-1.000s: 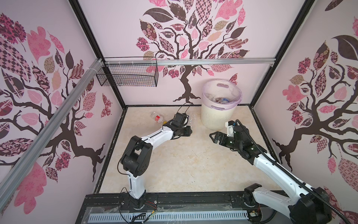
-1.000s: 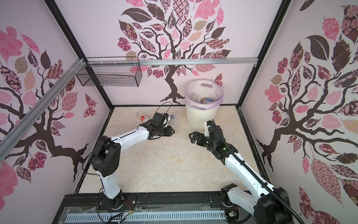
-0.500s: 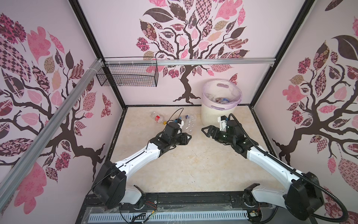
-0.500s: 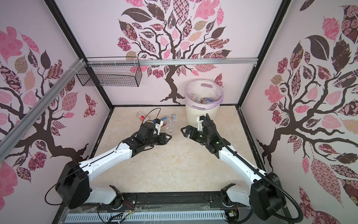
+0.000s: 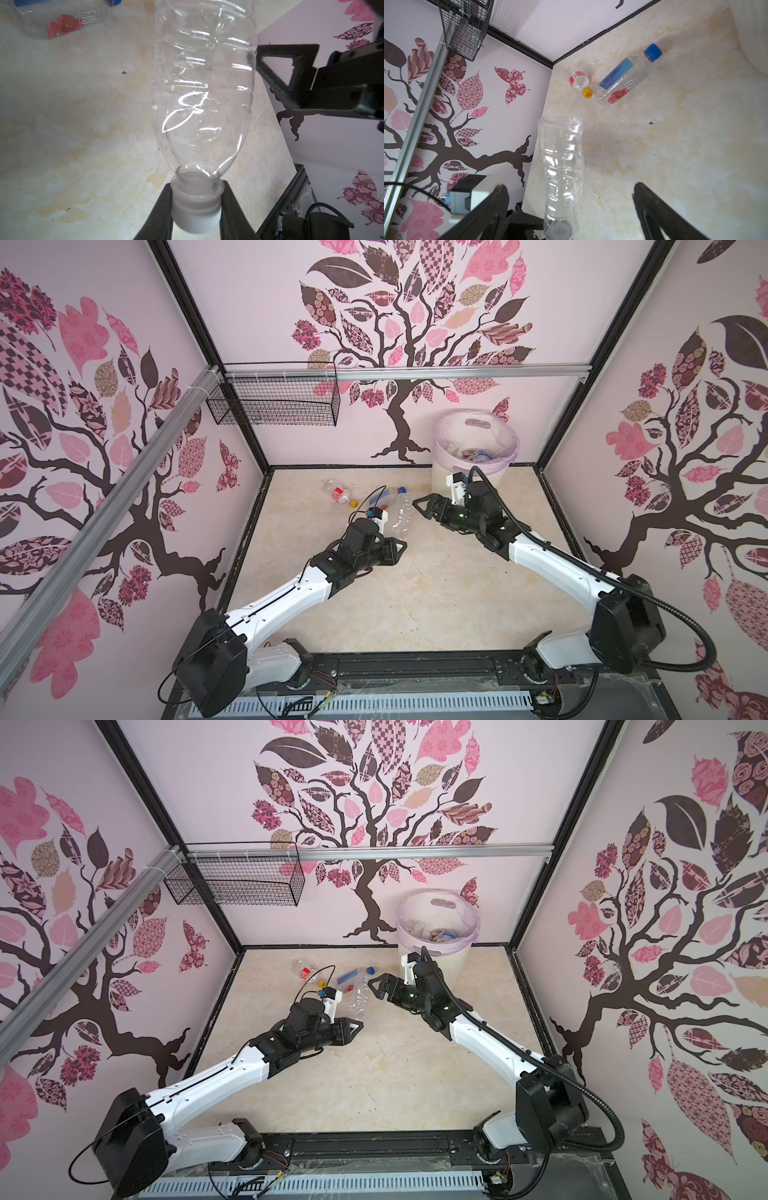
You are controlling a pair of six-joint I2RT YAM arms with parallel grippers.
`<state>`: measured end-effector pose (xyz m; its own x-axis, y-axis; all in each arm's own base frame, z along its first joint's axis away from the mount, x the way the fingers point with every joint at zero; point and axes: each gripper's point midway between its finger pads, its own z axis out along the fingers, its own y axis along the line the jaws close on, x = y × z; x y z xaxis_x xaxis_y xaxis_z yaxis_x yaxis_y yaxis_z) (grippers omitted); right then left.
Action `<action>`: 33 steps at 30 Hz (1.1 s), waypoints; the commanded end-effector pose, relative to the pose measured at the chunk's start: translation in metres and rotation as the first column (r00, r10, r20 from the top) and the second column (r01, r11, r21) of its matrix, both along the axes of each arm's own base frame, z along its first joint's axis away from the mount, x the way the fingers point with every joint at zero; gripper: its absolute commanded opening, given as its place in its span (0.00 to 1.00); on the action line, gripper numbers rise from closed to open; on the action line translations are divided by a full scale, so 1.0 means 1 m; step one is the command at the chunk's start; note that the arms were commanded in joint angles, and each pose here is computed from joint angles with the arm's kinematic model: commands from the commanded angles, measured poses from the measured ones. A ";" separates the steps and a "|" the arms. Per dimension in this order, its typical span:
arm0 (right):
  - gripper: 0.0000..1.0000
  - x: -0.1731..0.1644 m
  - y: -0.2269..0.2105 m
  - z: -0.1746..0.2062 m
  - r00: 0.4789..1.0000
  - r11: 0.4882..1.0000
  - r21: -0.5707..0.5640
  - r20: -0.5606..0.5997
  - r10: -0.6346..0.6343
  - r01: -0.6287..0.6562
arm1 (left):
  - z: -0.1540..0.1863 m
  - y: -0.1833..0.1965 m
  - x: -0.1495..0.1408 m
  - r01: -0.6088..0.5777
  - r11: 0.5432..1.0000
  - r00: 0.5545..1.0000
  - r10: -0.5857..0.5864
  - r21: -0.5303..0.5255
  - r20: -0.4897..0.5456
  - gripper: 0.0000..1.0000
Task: Throw the plastic bottles in the bin
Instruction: Throw the plastic bottle into the trash bin.
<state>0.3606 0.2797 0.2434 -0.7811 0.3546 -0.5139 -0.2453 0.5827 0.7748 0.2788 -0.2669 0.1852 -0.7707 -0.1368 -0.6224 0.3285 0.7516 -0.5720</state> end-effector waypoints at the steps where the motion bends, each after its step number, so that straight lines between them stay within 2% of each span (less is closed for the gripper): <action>1: 0.93 0.007 0.017 0.006 1.000 1.000 0.014 0.016 0.012 -0.012 | 0.001 0.001 -0.001 -0.011 1.000 1.000 0.011 -0.025 0.018 0.28; 19: 0.78 0.034 0.051 0.002 0.999 0.999 0.011 0.015 0.037 -0.037 | 0.004 0.001 -0.008 -0.010 0.999 1.000 0.011 -0.043 0.017 0.28; 26: 0.58 0.037 0.057 -0.005 0.999 0.999 0.009 0.005 0.045 -0.045 | 0.003 0.001 -0.009 -0.010 0.999 1.000 0.011 -0.043 0.015 0.29; 33: 0.46 0.034 0.055 -0.003 0.999 0.999 0.005 0.012 0.043 -0.043 | 0.001 0.001 -0.010 -0.011 0.999 1.000 0.012 -0.040 0.008 0.32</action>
<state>0.3923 0.3315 0.2371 -0.7966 0.3233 -0.5108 -0.2674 0.5693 0.7774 0.2718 -0.2681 0.1894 -0.7655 -0.1645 -0.6220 0.3274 0.7327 -0.5967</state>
